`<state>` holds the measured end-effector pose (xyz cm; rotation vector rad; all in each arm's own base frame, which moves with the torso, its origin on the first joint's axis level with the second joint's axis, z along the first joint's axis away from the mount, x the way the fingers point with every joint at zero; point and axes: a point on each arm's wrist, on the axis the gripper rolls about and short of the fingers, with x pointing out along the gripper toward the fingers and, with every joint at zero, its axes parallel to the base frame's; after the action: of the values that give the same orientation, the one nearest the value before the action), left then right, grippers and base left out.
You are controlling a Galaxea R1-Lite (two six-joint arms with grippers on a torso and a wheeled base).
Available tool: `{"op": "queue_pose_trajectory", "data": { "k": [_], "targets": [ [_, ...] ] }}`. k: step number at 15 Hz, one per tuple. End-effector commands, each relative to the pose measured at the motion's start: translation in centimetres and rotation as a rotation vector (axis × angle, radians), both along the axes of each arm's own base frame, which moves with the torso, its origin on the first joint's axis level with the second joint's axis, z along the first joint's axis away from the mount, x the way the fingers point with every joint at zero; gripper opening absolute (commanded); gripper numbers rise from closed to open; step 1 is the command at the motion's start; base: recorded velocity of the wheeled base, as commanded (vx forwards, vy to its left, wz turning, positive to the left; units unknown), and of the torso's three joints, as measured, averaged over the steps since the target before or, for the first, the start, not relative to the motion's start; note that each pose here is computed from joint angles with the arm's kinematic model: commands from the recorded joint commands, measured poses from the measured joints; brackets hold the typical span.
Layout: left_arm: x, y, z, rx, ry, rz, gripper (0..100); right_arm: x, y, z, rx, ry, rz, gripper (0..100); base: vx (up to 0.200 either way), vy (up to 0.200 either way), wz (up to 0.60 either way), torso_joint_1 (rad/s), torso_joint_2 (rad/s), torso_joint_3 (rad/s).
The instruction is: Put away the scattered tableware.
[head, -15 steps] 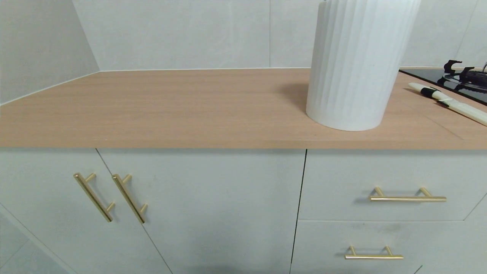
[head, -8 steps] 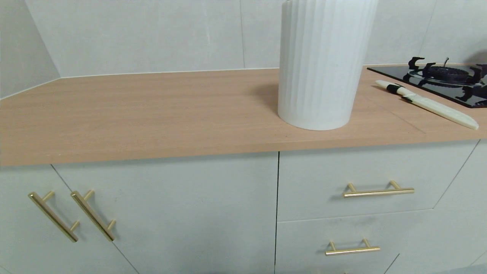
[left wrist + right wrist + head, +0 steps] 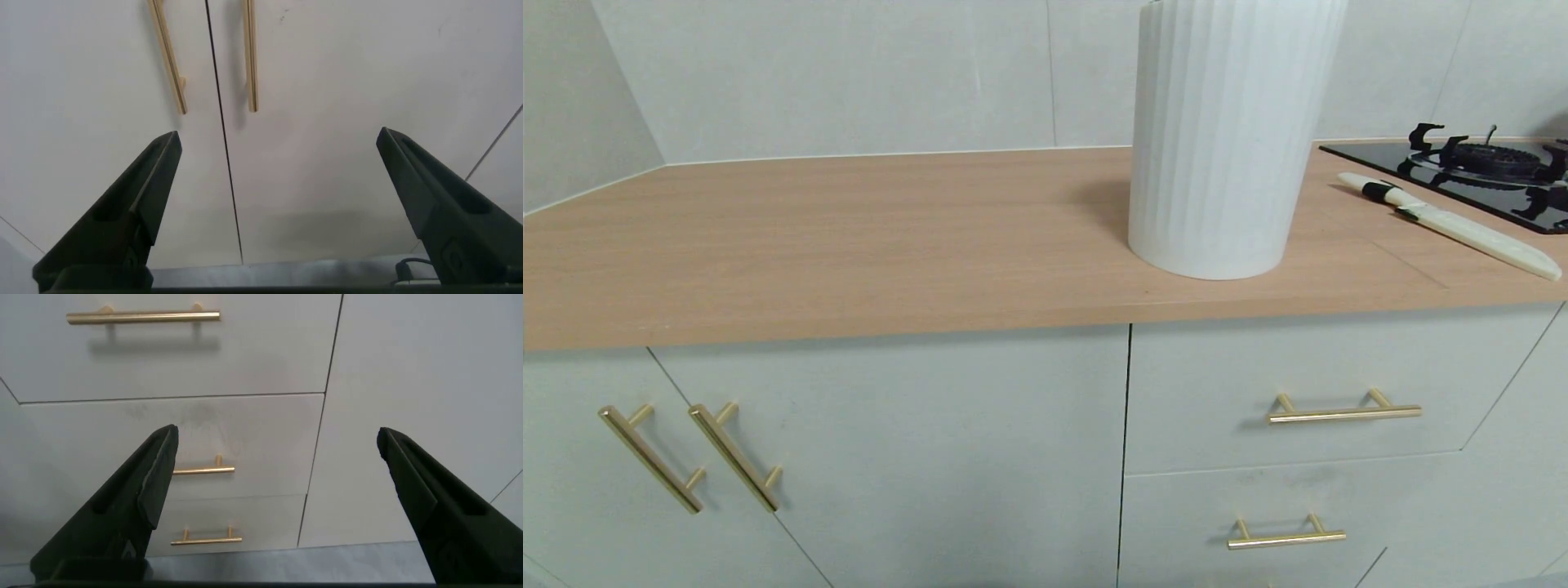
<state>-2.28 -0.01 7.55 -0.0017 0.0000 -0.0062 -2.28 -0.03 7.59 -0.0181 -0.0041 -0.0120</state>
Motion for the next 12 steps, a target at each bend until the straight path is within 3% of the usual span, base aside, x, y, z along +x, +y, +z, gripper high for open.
{"op": "queue_pose_trajectory", "data": {
  "k": [1, 9, 12],
  "targets": [
    [0.01, 0.00, 0.00, 0.000, 0.002, 0.000, 100, 0.01, 0.00, 0.01, 0.000, 0.001, 0.000, 100, 0.000, -0.200, 0.00, 0.002, 0.01, 0.002],
    [0.01, 0.00, 0.00, 0.000, 0.002, 0.000, 100, 0.01, 0.00, 0.01, 0.000, 0.001, 0.000, 100, 0.000, -0.200, 0.00, 0.002, 0.00, 0.004],
    [0.01, 0.00, 0.00, -0.001, 0.002, 0.000, 100, 0.01, 0.00, 0.01, 0.000, 0.001, 0.000, 100, 0.000, 0.000, 0.00, 0.000, 0.00, 0.000]
  ]
}}
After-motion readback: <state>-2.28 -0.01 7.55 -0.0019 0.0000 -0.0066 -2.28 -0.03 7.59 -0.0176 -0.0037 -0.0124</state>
